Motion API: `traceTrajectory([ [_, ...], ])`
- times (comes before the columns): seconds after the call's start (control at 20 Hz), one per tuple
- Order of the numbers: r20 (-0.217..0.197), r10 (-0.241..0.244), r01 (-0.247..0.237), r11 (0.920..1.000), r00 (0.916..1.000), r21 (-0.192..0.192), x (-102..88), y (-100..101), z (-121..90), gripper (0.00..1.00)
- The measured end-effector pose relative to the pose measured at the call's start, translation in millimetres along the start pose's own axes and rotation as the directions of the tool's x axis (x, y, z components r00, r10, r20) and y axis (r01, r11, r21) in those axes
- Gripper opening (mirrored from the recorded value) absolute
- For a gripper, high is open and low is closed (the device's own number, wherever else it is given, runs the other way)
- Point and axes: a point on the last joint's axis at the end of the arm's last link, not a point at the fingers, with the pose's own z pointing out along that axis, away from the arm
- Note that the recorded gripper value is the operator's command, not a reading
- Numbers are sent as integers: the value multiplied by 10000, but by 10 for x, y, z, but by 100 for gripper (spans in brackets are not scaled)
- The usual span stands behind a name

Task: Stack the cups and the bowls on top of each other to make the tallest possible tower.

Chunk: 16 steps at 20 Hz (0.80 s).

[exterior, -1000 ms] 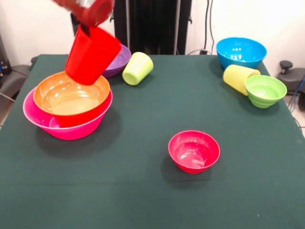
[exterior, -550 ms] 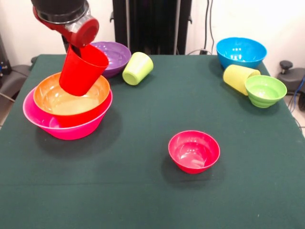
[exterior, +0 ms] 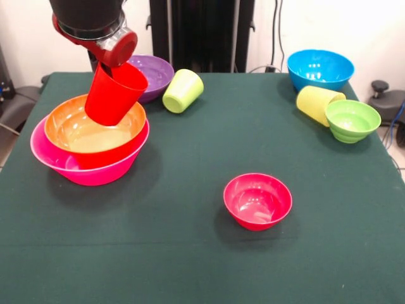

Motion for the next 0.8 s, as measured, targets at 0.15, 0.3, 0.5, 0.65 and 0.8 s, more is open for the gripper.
traceTrajectory([
  [0.15,10,-90,90,10000,10000,8,-7,9,18,0],
  [0.3,-5,-166,166,9998,9999,-54,-23,19,38,0],
  [0.5,-26,-269,269,9996,9996,-84,-48,16,82,0],
  [0.65,-59,-343,342,9994,9994,-106,-66,14,123,0],
  [0.8,-106,-468,466,9988,9988,-124,-89,14,181,0],
])
